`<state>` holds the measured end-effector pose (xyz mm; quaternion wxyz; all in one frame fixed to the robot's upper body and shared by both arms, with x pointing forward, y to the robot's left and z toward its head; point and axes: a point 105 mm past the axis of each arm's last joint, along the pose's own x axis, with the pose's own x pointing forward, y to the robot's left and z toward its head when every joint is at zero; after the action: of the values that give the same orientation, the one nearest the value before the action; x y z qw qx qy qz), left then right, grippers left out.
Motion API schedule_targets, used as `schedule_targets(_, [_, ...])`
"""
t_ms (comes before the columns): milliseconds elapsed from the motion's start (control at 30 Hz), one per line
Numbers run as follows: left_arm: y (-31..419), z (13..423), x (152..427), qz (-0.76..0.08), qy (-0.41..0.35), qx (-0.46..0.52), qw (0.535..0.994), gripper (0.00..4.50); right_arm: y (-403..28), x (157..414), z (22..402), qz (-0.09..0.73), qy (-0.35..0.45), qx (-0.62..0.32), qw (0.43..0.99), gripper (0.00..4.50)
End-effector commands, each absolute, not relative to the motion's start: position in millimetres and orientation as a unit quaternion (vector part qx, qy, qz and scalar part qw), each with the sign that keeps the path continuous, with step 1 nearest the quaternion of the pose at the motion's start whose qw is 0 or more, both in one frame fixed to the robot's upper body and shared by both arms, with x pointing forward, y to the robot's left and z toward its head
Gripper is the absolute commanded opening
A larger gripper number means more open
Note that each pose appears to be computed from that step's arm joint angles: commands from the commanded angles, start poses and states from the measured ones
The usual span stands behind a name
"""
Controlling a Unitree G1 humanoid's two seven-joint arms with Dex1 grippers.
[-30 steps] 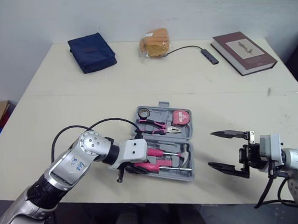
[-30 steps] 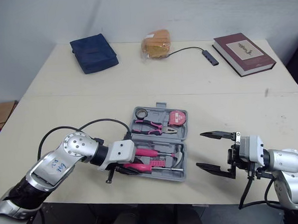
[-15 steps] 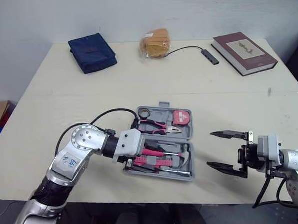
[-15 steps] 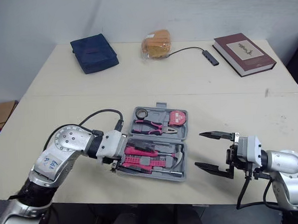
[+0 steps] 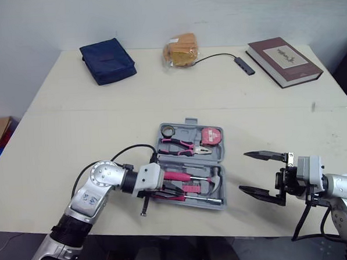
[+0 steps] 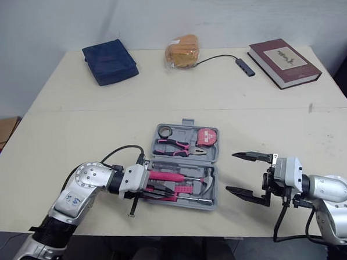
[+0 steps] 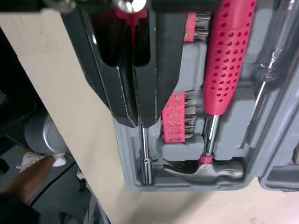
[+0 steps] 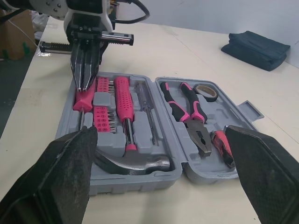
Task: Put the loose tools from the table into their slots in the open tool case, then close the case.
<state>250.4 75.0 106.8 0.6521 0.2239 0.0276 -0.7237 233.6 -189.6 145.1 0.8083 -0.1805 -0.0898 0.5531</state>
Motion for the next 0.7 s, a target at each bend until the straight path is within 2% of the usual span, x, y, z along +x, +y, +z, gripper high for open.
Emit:
schedule_targets(33, [79, 103, 251, -0.722, 0.030, 0.242, 0.647, 0.05, -191, 234, 147, 0.547, -0.097, -0.181, 0.811, 4.50])
schedule_targets(367, [79, 85, 250, -0.721, 0.075, 0.255, 0.640, 0.05, -192, 235, 145, 0.547, -0.096, -0.182, 0.812, 4.50])
schedule_targets(700, [81, 56, 252, -0.692, 0.174, 0.266, 0.648, 0.05, -192, 236, 142, 0.543, -0.096, -0.181, 0.814, 4.50])
